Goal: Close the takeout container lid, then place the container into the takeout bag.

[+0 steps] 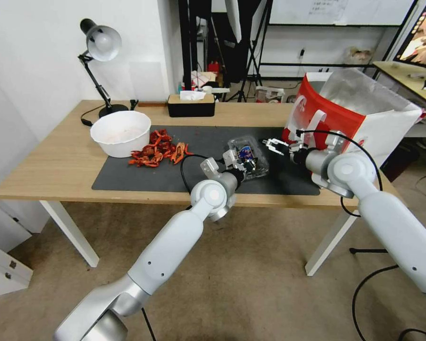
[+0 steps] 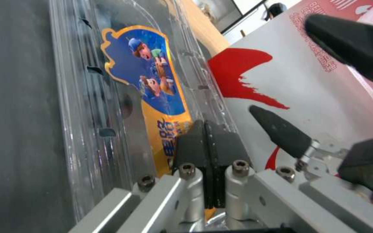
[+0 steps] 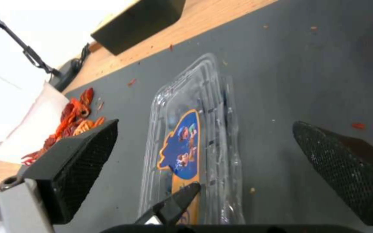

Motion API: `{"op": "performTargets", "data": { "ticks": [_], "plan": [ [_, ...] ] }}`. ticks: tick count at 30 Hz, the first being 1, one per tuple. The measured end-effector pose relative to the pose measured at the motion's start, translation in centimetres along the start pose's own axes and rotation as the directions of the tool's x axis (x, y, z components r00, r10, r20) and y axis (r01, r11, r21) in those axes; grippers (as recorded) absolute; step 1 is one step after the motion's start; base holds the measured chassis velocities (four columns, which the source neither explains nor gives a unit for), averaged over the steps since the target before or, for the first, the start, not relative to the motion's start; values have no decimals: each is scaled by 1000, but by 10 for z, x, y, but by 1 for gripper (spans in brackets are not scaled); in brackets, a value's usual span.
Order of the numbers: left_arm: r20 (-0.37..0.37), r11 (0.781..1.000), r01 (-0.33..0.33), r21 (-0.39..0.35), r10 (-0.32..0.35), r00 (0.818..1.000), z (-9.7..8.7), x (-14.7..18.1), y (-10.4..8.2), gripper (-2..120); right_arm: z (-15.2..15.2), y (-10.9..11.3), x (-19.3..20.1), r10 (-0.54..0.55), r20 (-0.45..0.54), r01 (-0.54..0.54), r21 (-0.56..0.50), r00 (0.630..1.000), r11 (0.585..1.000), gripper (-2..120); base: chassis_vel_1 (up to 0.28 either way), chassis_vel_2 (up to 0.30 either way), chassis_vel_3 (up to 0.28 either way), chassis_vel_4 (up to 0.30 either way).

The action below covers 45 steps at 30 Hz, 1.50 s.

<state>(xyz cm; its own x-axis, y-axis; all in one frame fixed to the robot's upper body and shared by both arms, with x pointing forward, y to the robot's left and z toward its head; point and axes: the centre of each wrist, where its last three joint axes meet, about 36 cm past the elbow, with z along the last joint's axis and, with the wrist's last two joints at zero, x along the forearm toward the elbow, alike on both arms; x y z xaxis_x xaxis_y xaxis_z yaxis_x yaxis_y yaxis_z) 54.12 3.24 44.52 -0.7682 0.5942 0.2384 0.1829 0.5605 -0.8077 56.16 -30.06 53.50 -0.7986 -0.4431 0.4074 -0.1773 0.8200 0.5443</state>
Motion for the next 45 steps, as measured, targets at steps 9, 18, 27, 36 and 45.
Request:
{"op": "performTargets", "data": {
  "ticks": [9, 18, 27, 36, 45],
  "plan": [
    [2, 1000, 2, 3, -2, 1000, 0, 1, 2, 0, -6, 4, -18, 4, -42, -3, 25, 999, 1000, 100, 0, 0, 0, 0],
    [5, 1000, -2, 6, 2, 1000, 0, 2, 0, 0, -12, 5, -30, 27, -87, -22, 59, 996, 998, 100, 0, 0, 0, 0],
    [3, 1000, -3, 6, 3, 1000, 1, 2, 0, 0, -23, 7, -38, 50, -132, -40, 80, 990, 996, 100, 0, 0, 0, 0],
    [4, 1000, -9, 7, 9, 1000, 0, 4, -2, 0, -31, 10, -41, 42, -172, -30, 73, 984, 997, 100, 0, 0, 0, 0],
    [6, 1000, -10, 7, 9, 1000, 0, 4, -2, 0, -30, 5, -43, 48, -188, -38, 60, 981, 998, 100, 0, 0, 0, 0]
  ]
}}
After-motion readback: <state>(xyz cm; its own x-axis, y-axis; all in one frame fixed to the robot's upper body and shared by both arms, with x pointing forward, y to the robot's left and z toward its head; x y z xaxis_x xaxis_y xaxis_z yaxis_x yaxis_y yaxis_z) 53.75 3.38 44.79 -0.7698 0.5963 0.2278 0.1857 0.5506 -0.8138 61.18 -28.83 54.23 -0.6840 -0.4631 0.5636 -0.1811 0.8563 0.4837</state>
